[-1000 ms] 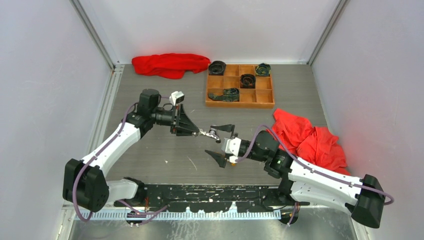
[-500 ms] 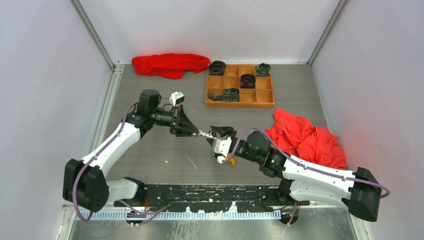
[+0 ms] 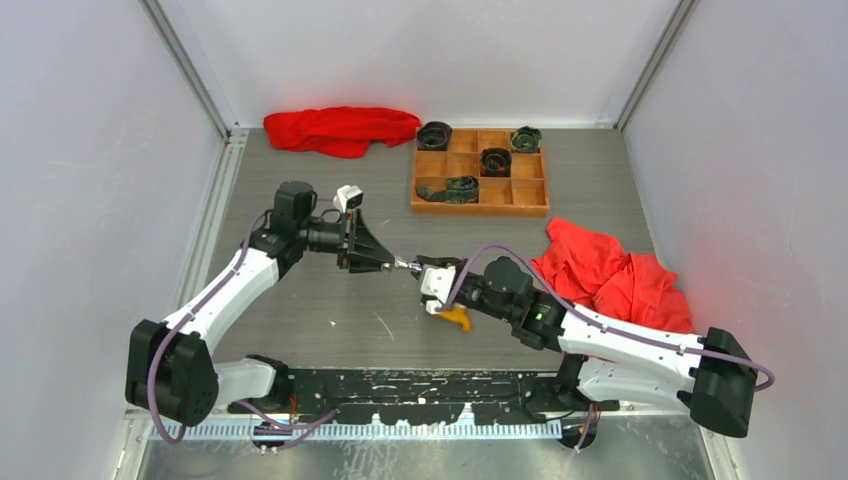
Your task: Install the water faucets
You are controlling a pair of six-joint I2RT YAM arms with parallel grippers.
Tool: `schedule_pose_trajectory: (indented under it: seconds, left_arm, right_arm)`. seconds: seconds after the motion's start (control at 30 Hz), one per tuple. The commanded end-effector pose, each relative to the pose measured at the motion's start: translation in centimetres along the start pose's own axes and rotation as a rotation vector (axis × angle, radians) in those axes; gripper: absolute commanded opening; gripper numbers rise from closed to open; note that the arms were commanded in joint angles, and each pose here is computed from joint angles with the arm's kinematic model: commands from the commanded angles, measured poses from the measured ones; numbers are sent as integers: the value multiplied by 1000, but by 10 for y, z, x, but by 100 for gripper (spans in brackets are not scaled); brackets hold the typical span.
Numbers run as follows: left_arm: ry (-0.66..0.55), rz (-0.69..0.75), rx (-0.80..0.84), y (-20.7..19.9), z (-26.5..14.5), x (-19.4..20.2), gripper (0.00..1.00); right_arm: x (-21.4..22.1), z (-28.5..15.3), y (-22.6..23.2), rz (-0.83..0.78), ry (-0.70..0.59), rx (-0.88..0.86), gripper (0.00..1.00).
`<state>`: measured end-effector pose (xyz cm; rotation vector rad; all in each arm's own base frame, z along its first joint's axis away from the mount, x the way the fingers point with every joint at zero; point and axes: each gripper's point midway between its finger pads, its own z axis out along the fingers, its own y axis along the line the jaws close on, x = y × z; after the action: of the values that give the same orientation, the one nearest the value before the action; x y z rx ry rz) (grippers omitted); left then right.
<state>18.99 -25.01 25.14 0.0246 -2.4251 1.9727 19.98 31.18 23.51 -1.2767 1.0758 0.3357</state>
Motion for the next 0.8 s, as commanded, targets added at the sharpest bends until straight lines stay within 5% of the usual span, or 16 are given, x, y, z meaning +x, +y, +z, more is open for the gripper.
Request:
schedule_pose_trajectory:
  seconds: [0.0,0.47,0.77]
  left_arm:
    - [18,160,75,-27,-3,10,0]
    - [-26,228,87,-33,-5,9,0]
    - [-49,251,96,-33,-7,12,0]
  right_arm:
    - [-37,5,0,149,-105,-40,1]
    - [-75,18,48,631,-125,-356,1]
    - [-86,11,29,960,-228,-490,1]
